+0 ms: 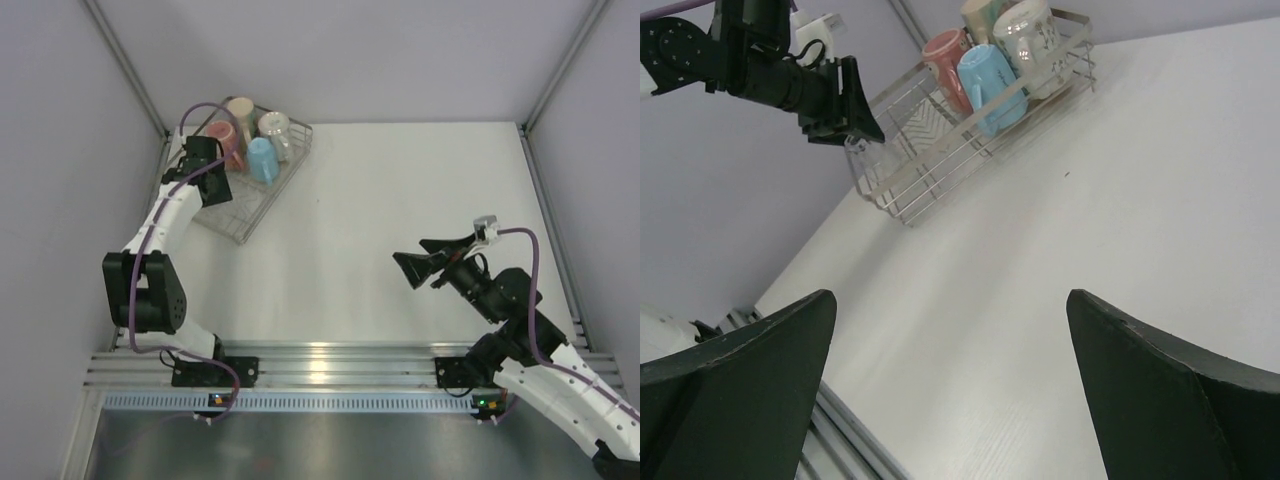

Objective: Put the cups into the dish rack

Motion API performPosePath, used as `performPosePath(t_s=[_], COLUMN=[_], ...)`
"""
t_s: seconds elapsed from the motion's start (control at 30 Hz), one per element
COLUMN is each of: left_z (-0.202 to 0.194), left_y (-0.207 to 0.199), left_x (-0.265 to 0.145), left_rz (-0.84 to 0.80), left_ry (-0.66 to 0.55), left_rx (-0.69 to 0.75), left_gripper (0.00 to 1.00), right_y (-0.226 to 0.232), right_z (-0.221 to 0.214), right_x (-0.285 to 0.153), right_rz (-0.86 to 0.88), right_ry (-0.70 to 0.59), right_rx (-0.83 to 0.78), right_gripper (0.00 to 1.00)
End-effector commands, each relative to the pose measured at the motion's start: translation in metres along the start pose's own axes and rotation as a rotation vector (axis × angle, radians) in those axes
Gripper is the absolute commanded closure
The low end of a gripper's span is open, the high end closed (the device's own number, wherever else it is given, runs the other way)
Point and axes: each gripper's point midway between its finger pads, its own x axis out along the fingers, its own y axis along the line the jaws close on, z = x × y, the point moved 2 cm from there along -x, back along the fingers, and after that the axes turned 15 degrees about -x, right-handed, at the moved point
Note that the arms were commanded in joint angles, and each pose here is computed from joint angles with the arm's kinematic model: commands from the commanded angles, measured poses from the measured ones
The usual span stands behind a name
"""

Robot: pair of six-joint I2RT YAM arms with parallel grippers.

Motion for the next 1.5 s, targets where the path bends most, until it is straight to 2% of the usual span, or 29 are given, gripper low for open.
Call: performPosePath(t_s=[0.0,0.2,0.3,0.43,0.47,0.7,1.13,1.3,1.47], left_z=[0.038,0.027,0.021,0.015,0.015,0.011,0.001,0.004,0.013], left_y=[-0.013,-0.009,-0.009,-0.006,-0.005,-0.002,-0.005,-0.003,-0.004], left_x=[0.002,0.020,0.027,0.030,0.031,0.035,0.043,0.039,0.030], left_rz=[-0.042,-0.011,-0.003,0.007,0.011,0.019,0.004,0.013,0.009], left_ry=[-0.108,-0.064,-0.042,-0.028,-0.029,-0.013,0.035,0.020,-0.003], left_rx=[-0.040,-0.064,-0.062,-0.075,-0.076,-0.073,-0.058,-0.062,-0.073], left_gripper=[1.00,1.00,0.94,0.84,0.75,0.51,0.39,0.31,0.27], right_y=[0.005,0.001,-0.001,-0.002,-0.002,-0.007,-0.017,-0.018,-0.018], right_z=[0.023,0.022,0.020,0.020,0.020,0.020,0.029,0.030,0.033], right_x=[-0.007,-0.010,-0.010,-0.009,-0.009,-0.011,-0.025,-0.027,-0.029], right_rz=[0.010,-0.010,-0.021,-0.025,-0.027,-0.061,-0.129,-0.133,-0.138], right_ry=[-0.050,-0.050,-0.046,-0.044,-0.041,-0.033,-0.040,-0.038,-0.036], right_rx=[-0.025,-0.032,-0.036,-0.041,-0.041,-0.043,-0.056,-0.055,-0.055], right_gripper=[0.01,0.01,0.01,0.01,0.01,0.01,0.01,0.01,0.01])
